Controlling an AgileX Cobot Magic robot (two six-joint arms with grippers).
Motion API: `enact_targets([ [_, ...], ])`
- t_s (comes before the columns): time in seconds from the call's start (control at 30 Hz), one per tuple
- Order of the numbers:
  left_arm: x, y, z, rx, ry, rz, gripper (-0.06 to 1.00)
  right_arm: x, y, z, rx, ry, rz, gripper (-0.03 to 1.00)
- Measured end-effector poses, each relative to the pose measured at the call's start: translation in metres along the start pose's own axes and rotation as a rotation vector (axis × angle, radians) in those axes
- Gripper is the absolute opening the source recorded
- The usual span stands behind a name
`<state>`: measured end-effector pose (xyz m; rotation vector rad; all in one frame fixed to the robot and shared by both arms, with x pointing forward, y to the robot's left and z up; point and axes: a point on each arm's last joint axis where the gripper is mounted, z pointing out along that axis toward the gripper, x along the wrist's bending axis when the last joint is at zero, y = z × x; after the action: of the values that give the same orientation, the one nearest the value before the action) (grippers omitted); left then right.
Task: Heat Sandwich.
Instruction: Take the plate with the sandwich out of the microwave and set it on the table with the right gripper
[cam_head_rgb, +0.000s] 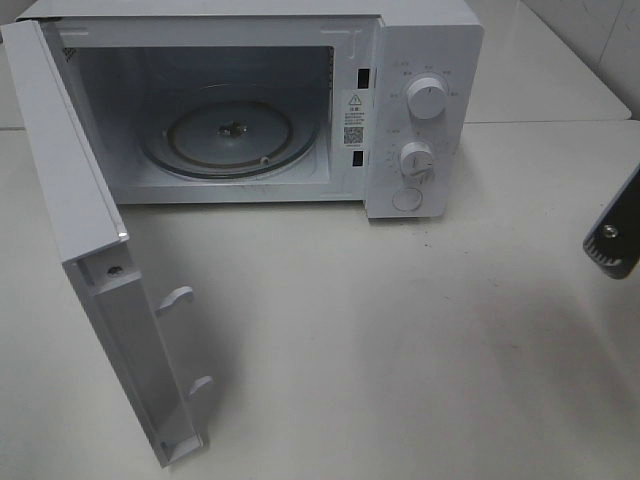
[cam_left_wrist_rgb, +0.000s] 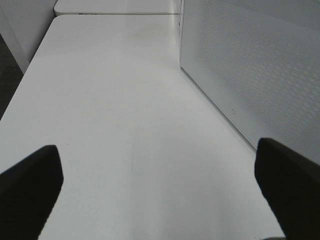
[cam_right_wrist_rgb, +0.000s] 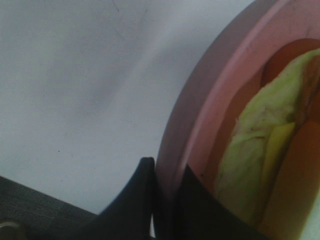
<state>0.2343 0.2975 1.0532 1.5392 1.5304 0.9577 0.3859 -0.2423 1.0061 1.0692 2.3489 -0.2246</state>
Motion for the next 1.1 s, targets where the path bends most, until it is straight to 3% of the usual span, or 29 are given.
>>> enact_targets([
  [0.4,0.000,0.000,0.000,0.000,0.000,0.000,0.99,0.000,0.044,0.011,0.057,-0.020,0.108,0.08],
  [0.53,0.000,0.000,0.000,0.000,0.000,0.000,0.99,-0.007,0.058,0.026,0.126,-0.029,0.206,0.08],
  [1.1,0.000,0.000,0.000,0.000,0.000,0.000,0.99,-0.032,0.063,0.074,0.265,-0.052,0.357,0.08],
])
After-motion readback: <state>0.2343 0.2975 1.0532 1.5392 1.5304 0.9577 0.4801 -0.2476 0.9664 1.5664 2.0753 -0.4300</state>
